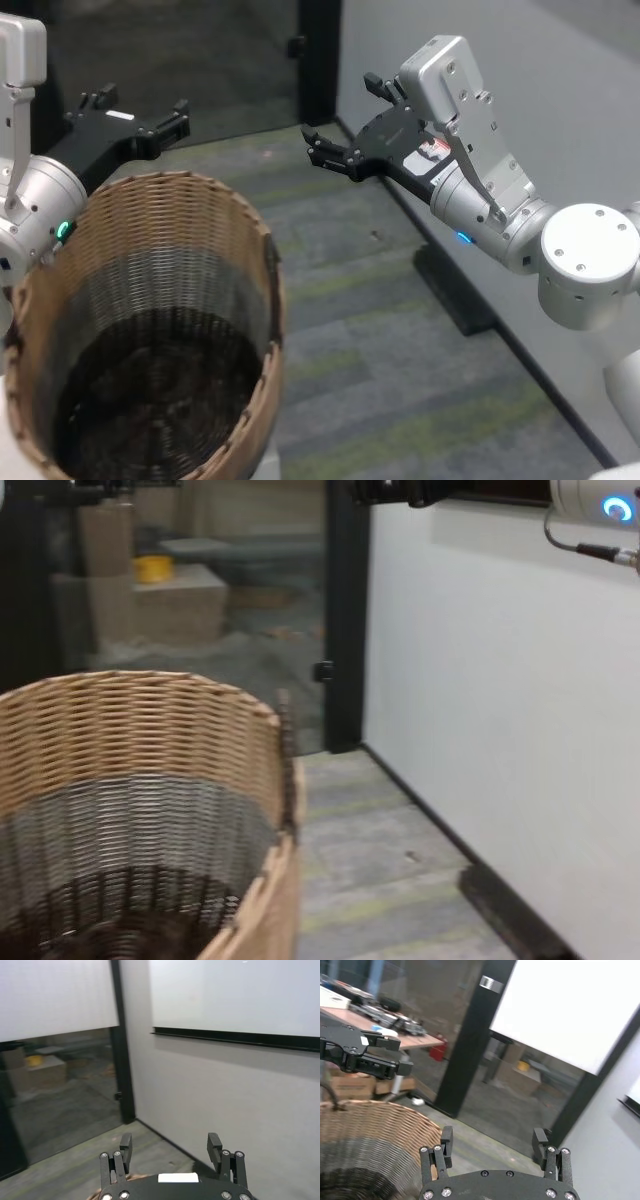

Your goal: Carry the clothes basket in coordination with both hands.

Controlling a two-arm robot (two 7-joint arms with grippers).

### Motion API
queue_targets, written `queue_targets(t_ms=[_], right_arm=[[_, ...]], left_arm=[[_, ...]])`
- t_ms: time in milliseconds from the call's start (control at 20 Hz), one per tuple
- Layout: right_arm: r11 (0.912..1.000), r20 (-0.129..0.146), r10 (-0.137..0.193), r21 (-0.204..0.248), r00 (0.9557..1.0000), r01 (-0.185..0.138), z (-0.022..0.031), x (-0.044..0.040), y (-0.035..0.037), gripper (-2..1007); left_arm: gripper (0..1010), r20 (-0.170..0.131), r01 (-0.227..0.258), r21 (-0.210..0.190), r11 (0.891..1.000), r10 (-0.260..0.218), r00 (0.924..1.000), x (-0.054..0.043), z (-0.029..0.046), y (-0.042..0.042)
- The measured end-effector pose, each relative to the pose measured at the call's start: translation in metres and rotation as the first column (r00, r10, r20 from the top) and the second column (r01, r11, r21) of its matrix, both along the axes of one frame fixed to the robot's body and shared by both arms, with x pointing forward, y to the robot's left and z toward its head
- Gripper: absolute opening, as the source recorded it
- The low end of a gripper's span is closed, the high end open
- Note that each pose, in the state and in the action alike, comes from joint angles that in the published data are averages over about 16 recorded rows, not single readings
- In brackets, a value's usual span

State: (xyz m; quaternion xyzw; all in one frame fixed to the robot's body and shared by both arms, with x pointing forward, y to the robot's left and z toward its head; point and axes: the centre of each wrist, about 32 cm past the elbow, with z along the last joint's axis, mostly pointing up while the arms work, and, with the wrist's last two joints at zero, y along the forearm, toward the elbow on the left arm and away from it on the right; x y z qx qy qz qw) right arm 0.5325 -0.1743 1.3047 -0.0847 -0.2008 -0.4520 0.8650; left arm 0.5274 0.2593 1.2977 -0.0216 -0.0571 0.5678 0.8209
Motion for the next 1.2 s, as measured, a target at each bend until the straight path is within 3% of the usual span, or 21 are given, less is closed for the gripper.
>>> queue_targets(t_ms=[1200], right_arm=[[1.0000,-0.001,-0.001,0.000,1.0000,0.001,0.0001,0.0000,0.0000,1005]], left_arm=[[1000,0.000,-0.001,-0.001,1.000,0.001,1.0000,-0.0001,-0.0001,0.0000]])
